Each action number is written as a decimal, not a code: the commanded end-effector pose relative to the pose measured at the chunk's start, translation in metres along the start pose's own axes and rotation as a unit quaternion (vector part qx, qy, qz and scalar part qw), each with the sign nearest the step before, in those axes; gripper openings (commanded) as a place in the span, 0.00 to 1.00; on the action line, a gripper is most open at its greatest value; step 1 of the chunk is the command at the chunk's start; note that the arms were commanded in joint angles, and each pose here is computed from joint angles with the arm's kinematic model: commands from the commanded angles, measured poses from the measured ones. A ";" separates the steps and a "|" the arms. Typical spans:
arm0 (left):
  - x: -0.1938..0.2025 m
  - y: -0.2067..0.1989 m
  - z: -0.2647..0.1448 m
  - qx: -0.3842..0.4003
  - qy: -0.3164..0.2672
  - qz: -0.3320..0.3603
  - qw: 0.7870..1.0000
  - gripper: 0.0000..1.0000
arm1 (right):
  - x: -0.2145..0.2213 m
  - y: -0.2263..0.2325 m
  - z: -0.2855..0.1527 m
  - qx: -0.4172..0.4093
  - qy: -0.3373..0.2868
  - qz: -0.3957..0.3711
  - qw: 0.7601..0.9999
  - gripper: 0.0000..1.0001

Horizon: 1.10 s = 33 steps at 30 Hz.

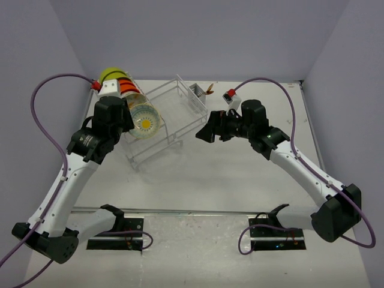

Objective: Unload the bowls from the dish rack

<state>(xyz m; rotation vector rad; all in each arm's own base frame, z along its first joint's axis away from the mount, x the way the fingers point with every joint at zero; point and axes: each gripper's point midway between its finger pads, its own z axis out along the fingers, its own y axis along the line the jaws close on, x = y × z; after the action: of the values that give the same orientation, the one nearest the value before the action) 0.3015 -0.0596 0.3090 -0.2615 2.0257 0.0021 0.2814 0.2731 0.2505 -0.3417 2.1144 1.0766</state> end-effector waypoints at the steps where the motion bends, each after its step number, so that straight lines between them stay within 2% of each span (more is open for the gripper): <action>1: -0.007 -0.016 0.004 0.061 -0.013 -0.001 0.998 0.39 | -0.004 0.009 -0.007 -0.009 -0.005 -0.014 1.000 0.99; 4: 0.000 -0.012 0.013 0.055 -0.004 -0.003 0.998 0.37 | -0.004 0.009 -0.008 -0.010 -0.006 -0.015 1.000 0.99; 6: 0.004 -0.010 0.017 0.054 -0.002 -0.005 0.999 0.32 | -0.003 0.009 -0.008 -0.010 -0.006 -0.016 1.000 0.99; 12: 0.004 -0.015 0.021 0.075 -0.004 -0.010 0.997 0.05 | -0.002 0.011 -0.008 -0.018 -0.003 -0.016 1.000 0.99; 14: 0.000 -0.018 0.018 0.086 -0.010 -0.012 0.996 0.00 | -0.002 0.015 -0.008 -0.029 -0.002 -0.015 0.999 0.99; 25: -0.009 -0.029 0.006 0.125 -0.028 -0.015 0.992 0.00 | -0.014 0.040 -0.020 -0.067 -0.017 -0.015 0.998 0.99; 33: -0.040 -0.036 -0.046 0.195 -0.089 -0.029 0.976 0.00 | -0.027 0.080 -0.030 -0.102 -0.032 -0.020 0.994 0.94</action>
<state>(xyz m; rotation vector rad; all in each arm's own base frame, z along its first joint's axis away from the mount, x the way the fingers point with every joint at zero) 0.2967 -0.0803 0.3285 -0.1394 1.9244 -0.2819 0.2531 0.2856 0.2771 -0.4006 2.0756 1.2014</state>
